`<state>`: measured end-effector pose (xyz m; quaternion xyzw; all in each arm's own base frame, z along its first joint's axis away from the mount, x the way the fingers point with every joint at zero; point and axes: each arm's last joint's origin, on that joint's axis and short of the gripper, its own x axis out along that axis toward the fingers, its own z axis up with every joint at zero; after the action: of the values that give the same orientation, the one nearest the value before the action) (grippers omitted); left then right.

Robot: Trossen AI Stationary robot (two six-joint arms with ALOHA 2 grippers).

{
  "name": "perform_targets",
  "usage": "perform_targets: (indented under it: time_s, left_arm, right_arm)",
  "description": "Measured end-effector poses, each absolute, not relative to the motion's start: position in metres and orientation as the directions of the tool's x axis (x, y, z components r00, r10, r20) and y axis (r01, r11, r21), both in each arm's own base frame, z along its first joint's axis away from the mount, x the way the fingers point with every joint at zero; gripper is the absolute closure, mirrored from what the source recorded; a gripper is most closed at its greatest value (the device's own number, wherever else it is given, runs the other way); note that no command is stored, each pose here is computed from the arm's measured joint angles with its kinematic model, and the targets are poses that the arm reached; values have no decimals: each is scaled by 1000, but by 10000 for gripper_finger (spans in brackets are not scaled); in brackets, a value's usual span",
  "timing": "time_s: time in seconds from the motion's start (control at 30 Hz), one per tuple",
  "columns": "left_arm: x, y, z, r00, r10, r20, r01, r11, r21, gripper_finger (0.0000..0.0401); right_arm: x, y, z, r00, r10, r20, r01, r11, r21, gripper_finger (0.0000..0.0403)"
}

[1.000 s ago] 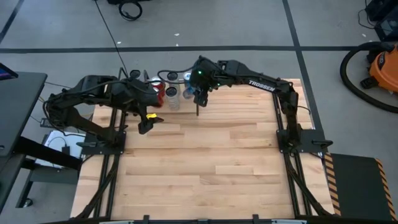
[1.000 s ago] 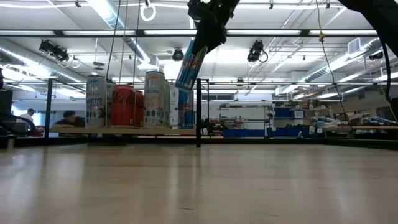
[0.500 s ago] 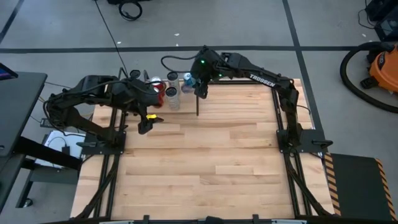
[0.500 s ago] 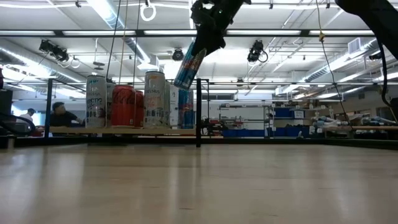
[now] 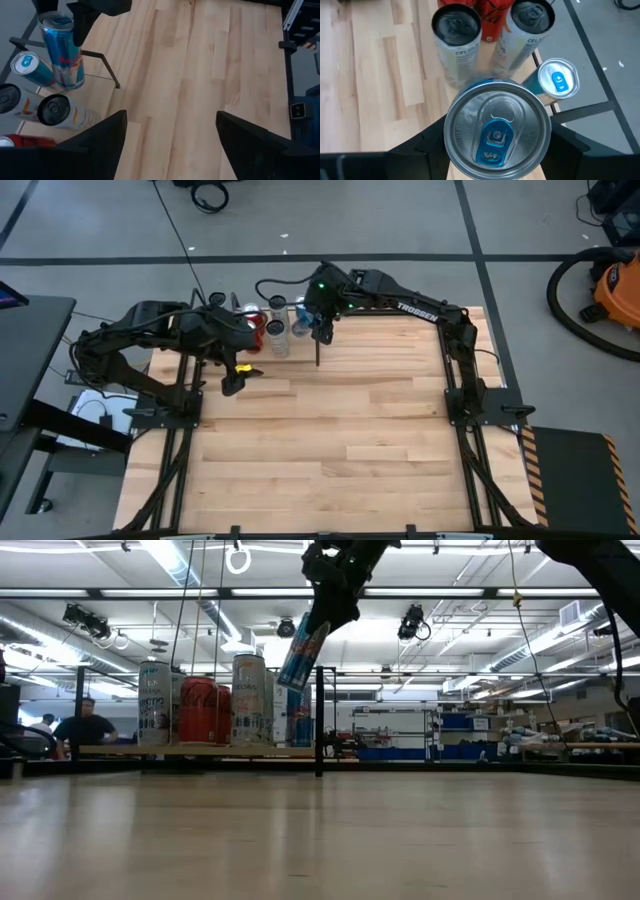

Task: Place canned beverage on shelf
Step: Put the white-yellow soda can on the shelf aligned with the other white-yellow soda can

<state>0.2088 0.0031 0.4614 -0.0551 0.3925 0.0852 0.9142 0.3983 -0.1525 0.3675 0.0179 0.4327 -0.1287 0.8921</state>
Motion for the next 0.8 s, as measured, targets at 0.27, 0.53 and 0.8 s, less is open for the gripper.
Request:
perform_targets:
  time_s: [0.27,0.53,0.8]
  left_arm:
    - [209,3,461,677,112,-727,-180,983,-16,94]
    - [209,3,461,676,112,-728,-180,983,-16,94]
    - [209,3,461,674,111,-730,-180,983,-16,94]
  right_arm:
    - [401,-146,362,572,-195,-797,232,970,-71,163]
    - [413,-143,347,550,-184,-815,201,976,-85,163]
    - [419,-148,335,518,-217,-827,200,971,-130,163]
